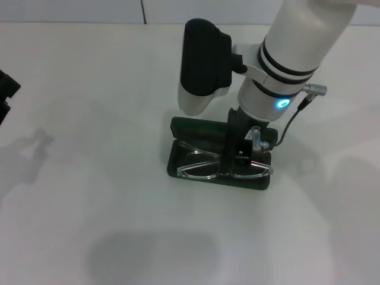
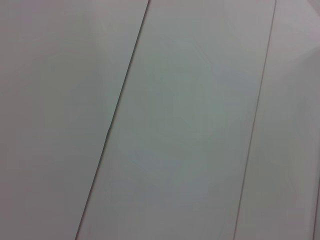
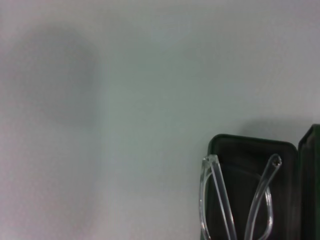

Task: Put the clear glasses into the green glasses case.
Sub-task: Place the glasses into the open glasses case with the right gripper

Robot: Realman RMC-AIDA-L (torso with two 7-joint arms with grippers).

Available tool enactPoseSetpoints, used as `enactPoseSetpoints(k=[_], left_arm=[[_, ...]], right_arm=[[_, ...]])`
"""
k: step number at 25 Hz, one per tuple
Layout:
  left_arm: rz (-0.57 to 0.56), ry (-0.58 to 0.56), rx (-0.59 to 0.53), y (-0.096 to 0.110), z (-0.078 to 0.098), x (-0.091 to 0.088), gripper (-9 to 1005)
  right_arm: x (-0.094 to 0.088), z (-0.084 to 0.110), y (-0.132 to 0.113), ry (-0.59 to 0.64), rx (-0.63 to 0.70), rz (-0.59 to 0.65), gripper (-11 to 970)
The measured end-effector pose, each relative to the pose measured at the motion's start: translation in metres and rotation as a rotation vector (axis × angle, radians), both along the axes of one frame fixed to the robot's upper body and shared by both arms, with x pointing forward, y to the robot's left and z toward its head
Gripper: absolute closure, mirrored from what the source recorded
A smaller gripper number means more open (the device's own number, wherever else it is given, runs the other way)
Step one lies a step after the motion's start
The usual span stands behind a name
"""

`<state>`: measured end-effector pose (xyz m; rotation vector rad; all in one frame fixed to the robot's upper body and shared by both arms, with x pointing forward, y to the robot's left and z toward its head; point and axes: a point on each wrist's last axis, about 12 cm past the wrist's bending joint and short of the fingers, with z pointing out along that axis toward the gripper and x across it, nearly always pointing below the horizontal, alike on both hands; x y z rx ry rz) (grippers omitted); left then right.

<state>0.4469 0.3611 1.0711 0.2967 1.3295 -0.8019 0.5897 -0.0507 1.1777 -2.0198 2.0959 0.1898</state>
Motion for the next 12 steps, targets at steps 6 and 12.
enactPoseSetpoints(k=[6, 12], left_arm=[[0.002, 0.002, 0.000, 0.0004, -0.0004, -0.0009, 743], [0.006, 0.006, 0.000, 0.0012, -0.0013, -0.0028, 743]], right_arm=[[-0.0003, 0.0006, 0.0006, -0.001, 0.006, -0.010, 906], [0.0006, -0.0018, 0.0000, 0.000, 0.008, -0.034, 907]])
